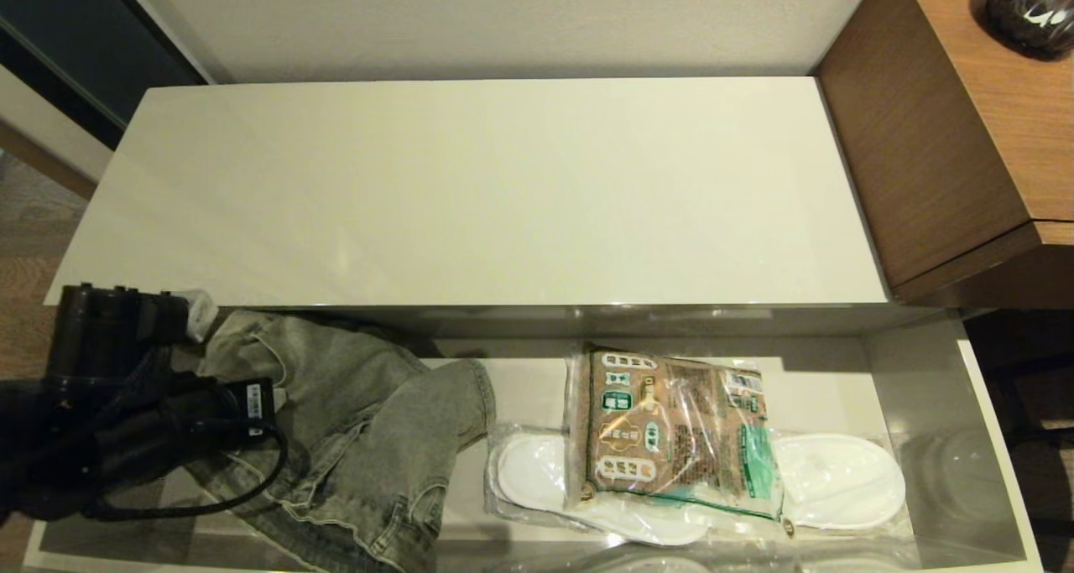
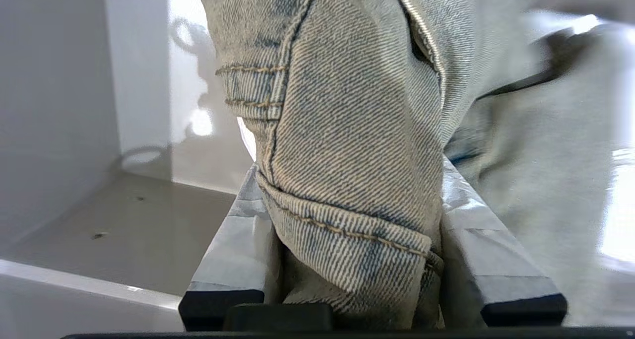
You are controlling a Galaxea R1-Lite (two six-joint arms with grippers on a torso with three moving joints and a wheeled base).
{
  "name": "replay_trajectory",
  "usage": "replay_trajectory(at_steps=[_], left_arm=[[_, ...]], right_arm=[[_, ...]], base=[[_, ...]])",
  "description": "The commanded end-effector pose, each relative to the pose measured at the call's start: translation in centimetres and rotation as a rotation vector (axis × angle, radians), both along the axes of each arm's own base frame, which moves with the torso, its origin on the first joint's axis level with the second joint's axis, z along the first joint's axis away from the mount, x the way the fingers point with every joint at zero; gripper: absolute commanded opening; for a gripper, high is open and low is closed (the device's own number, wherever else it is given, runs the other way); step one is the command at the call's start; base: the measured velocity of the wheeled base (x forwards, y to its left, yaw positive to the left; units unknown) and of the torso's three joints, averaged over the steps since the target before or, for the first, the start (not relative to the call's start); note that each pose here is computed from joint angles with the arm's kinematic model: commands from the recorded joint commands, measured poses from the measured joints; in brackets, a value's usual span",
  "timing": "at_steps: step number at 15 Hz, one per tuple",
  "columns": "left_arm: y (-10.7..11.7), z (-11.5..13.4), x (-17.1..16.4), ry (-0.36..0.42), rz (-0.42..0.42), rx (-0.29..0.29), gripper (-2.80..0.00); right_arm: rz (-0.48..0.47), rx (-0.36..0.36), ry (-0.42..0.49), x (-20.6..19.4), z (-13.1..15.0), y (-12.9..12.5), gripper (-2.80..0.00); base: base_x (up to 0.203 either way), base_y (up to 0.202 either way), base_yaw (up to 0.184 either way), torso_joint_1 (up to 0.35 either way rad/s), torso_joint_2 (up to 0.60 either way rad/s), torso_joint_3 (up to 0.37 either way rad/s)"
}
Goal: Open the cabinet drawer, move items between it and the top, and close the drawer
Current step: Take out the shorts from the drawer
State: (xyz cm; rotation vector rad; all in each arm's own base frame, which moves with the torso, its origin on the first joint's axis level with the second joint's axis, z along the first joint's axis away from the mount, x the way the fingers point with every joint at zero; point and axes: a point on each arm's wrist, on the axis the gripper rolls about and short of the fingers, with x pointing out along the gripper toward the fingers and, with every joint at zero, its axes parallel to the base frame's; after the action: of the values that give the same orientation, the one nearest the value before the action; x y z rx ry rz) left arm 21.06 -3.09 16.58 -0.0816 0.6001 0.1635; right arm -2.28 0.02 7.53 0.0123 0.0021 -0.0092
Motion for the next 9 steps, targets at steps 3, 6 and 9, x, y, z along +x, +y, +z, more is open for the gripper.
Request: replay_trajectory(at_steps=[3,6,9], left_arm=[[0.3,5.5,-2.2,-0.123,-0.007,-0.028,-2.80],[0.7,9.2,-4.7,-0.158,-0.041,-0.056,-2.80],[1.2,14.5,-7.9,-0.257,-0.084,-0.095,-2.80]], right_arm=[[0.000,0.000,0.001,0.0,-0.1,0.0,-2.80],[0.000,0.000,0.001,0.0,-0.1,0.0,-2.80],[0.000,0.000,0.001,0.0,-0.1,0.0,-2.80]], base=[[0.000,0.000,0.000,0.000,0.00,0.000],[0.000,0.000,0.000,0.000,0.00,0.000],[0.000,0.000,0.000,0.000,0.00,0.000]])
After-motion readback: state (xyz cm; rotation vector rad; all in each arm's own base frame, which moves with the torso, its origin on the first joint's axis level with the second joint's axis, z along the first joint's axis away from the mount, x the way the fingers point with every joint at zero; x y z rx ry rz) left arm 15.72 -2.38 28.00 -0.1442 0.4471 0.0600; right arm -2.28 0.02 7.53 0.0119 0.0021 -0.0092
